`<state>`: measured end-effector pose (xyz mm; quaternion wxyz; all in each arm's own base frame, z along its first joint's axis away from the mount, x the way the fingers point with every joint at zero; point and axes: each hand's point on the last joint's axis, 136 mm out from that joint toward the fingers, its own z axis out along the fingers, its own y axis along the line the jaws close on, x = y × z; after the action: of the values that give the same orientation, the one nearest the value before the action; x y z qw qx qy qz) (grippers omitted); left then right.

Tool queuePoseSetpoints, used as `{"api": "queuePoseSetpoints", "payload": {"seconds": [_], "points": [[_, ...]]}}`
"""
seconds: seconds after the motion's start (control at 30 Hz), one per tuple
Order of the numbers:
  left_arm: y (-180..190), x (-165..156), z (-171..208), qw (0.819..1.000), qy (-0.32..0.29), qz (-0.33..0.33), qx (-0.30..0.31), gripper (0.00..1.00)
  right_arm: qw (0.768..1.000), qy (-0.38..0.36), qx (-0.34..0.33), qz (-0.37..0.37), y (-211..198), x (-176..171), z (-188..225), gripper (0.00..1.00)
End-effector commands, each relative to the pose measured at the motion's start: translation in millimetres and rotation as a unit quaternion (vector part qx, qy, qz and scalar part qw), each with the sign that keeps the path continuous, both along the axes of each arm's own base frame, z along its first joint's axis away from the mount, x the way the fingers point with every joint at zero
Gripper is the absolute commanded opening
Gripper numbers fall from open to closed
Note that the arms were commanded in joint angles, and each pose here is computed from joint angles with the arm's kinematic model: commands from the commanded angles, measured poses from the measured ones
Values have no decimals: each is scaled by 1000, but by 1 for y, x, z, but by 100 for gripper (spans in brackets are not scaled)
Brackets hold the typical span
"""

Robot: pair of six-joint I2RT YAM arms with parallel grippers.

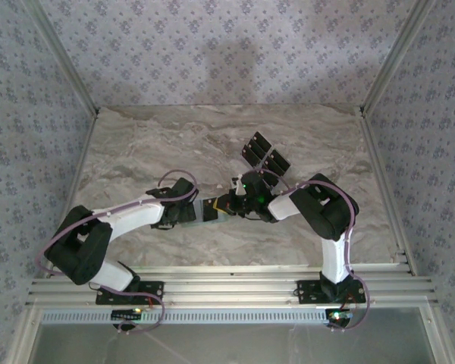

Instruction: Put the credit cards into the card holder

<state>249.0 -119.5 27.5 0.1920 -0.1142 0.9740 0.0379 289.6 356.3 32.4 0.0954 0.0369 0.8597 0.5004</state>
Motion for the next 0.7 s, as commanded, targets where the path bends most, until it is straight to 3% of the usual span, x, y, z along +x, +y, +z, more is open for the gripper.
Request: {"api": "queuePoseSetpoints", "payload": {"seconds": [0.0, 0.4, 0.67], "points": [[21, -19, -9, 999, 31, 8, 44, 98, 998, 37, -40, -10, -16, -8, -26, 0], [21, -19, -10, 998, 32, 8, 44, 98, 999, -38, 23, 33, -3, 4, 37, 0], [21, -20, -11, 998, 33, 7, 44, 98, 996, -54, 42, 56, 10, 4, 46, 0]]}}
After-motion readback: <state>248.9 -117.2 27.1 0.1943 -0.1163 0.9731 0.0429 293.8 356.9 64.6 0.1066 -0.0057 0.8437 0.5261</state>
